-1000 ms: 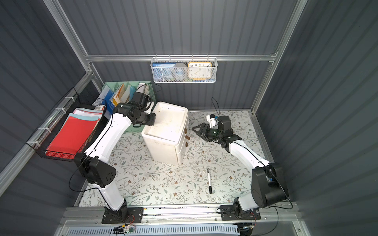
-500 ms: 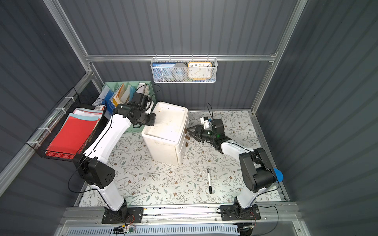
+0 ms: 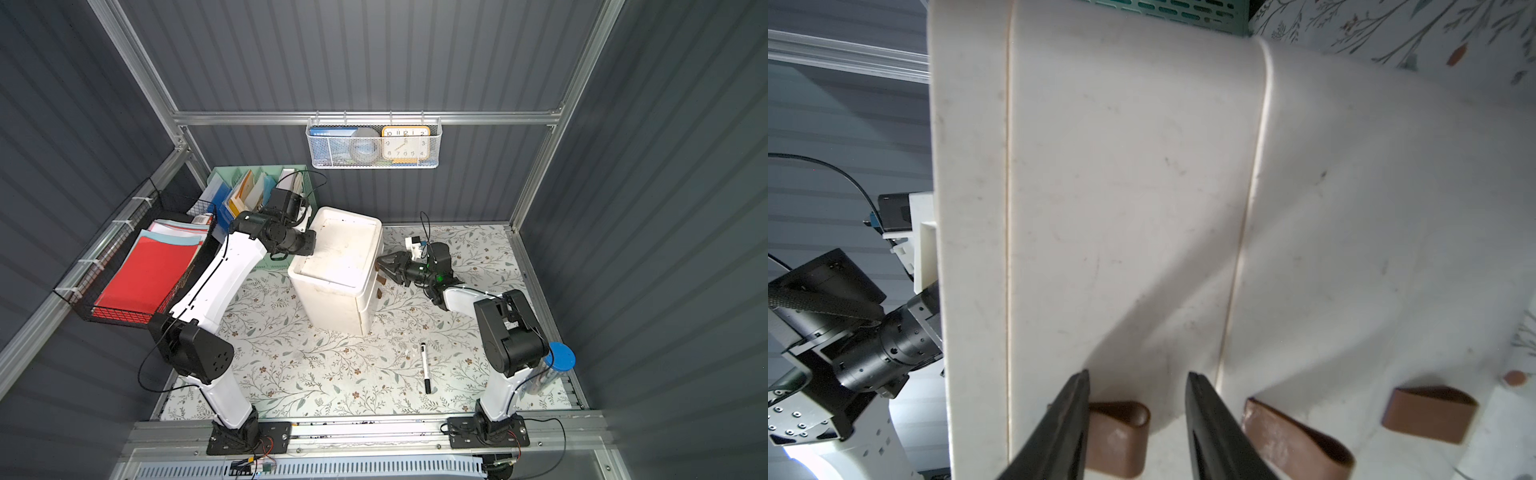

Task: Take the microphone out of the drawer
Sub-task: Open the drawer in the storage box.

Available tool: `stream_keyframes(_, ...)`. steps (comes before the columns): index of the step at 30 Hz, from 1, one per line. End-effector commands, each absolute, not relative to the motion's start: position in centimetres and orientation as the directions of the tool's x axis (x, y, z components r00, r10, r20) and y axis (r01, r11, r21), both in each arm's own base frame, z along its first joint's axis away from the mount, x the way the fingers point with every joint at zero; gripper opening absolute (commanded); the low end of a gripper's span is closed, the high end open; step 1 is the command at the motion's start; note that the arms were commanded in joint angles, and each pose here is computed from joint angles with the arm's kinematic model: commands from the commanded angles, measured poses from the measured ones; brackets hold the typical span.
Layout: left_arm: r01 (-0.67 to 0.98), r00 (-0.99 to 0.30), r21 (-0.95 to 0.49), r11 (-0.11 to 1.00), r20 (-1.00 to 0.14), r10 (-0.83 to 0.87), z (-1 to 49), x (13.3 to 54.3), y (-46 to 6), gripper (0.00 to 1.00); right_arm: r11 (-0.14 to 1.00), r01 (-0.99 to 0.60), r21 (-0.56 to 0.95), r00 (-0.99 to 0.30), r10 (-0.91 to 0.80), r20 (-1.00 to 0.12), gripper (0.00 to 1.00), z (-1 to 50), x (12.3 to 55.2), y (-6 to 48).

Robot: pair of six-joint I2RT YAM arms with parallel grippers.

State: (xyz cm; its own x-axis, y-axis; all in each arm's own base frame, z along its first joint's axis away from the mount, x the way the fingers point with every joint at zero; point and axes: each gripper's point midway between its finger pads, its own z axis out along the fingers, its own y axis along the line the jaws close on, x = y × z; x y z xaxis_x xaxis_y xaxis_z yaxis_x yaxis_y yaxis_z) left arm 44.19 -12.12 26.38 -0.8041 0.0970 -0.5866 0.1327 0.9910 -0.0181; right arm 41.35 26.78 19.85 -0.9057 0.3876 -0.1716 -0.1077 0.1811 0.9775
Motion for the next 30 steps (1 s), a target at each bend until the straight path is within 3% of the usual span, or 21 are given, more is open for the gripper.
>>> stream_keyframes(1,0.004,-0.773,-0.081,0.997,-0.633,-0.049,27.0,45.5,-11.2,0.04,0.136,-0.172,0.976,-0.912,0.351,-0.210,0.43,22.1,40.5,27.8)
stream_keyframes(16,-0.009,-0.766,-0.089,0.996,-0.639,-0.064,27.0,45.7,-11.2,0.04,0.154,-0.172,0.973,-0.932,0.295,-0.212,0.39,22.7,38.7,27.8)
stream_keyframes(22,-0.006,-0.766,-0.089,0.996,-0.640,-0.062,27.0,45.7,-11.2,0.04,0.168,-0.173,0.971,-0.930,0.297,-0.217,0.20,22.5,38.8,27.7)
stream_keyframes(26,-0.007,-0.766,-0.086,0.996,-0.640,-0.060,26.9,45.6,-11.1,0.04,0.184,-0.164,0.969,-0.920,0.326,-0.217,0.00,21.9,39.4,27.5)
stream_keyframes(30,-0.007,-0.761,-0.075,0.997,-0.646,-0.054,27.1,45.6,-11.0,0.04,0.195,-0.171,0.966,-0.910,0.345,-0.231,0.00,22.0,39.9,27.3)
